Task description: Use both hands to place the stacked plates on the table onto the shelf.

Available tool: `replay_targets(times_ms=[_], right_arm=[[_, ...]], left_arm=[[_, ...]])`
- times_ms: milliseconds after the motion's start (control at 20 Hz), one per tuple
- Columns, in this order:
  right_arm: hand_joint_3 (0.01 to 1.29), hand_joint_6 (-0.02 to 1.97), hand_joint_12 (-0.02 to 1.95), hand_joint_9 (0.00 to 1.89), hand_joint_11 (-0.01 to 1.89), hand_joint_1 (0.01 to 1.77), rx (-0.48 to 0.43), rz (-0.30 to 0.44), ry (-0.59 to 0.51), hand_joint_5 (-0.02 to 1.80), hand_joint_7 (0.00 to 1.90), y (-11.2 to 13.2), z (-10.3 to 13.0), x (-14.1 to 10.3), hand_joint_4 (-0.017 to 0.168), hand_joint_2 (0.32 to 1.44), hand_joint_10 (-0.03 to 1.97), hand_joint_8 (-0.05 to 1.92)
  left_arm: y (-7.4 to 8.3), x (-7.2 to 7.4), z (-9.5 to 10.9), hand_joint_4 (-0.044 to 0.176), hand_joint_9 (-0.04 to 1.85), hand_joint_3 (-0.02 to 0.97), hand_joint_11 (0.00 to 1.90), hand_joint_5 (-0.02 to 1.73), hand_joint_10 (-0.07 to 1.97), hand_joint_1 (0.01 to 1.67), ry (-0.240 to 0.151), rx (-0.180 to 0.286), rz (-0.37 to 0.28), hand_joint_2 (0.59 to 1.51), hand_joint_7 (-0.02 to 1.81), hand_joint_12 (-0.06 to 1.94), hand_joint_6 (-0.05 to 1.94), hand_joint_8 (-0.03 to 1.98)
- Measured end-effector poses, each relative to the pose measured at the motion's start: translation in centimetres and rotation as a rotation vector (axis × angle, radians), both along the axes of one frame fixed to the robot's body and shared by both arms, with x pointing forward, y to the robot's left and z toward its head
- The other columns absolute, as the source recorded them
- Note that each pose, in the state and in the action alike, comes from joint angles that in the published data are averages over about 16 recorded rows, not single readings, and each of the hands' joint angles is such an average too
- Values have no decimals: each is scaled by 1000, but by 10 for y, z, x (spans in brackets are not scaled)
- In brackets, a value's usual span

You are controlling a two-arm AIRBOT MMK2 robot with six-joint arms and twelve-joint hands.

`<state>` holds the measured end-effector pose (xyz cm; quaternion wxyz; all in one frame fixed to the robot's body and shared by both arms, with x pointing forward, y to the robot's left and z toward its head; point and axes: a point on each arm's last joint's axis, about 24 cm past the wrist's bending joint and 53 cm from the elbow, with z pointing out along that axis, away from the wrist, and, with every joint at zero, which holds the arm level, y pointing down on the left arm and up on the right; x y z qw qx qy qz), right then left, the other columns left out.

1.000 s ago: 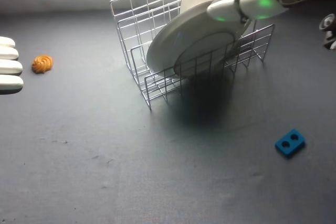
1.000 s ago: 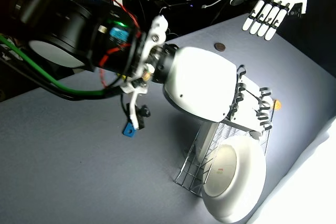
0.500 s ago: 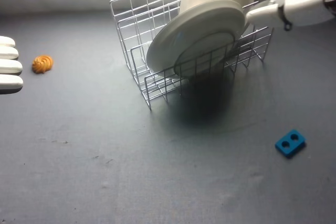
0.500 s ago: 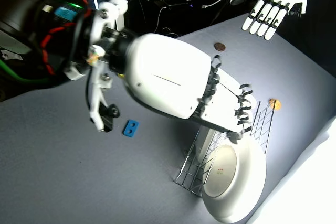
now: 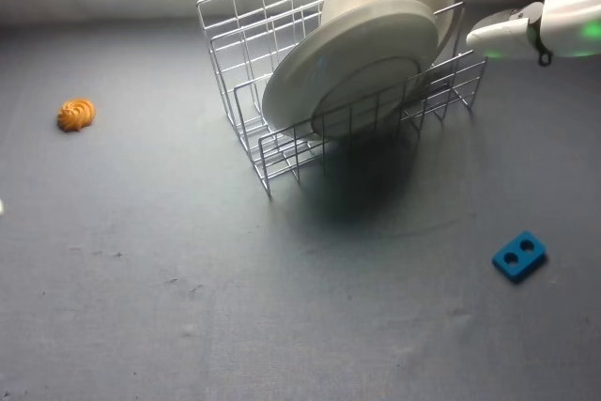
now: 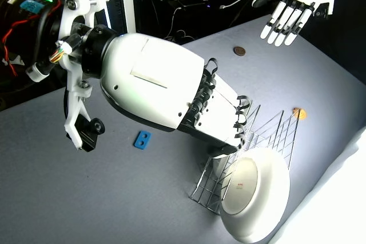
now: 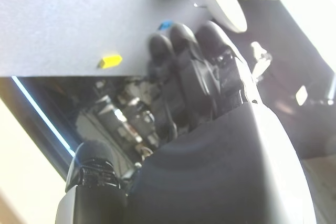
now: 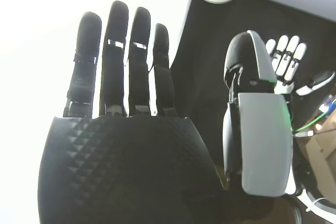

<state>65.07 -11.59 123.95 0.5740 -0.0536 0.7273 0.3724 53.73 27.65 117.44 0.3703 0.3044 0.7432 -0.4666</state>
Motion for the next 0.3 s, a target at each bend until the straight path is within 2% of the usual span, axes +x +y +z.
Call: replay_targets(times_ms=[150,300], right_arm=[[15,1068,1718,501,368,630,-7,4,-9,446,520,0,0,-1,2,1123,1288,1180],[15,1367,1819,526,463,622,-11,11,-16,475,541,0,-1,-2,3,1127,1580,1483]], left_arm=[[0,0,0,2,660,13,289,644,927,109,0,-1,-1,1199,795,1354,605,787],[0,0,1,2,759,13,373,762,1209,138,0,-2,-1,1220,922,1643,791,1019]])
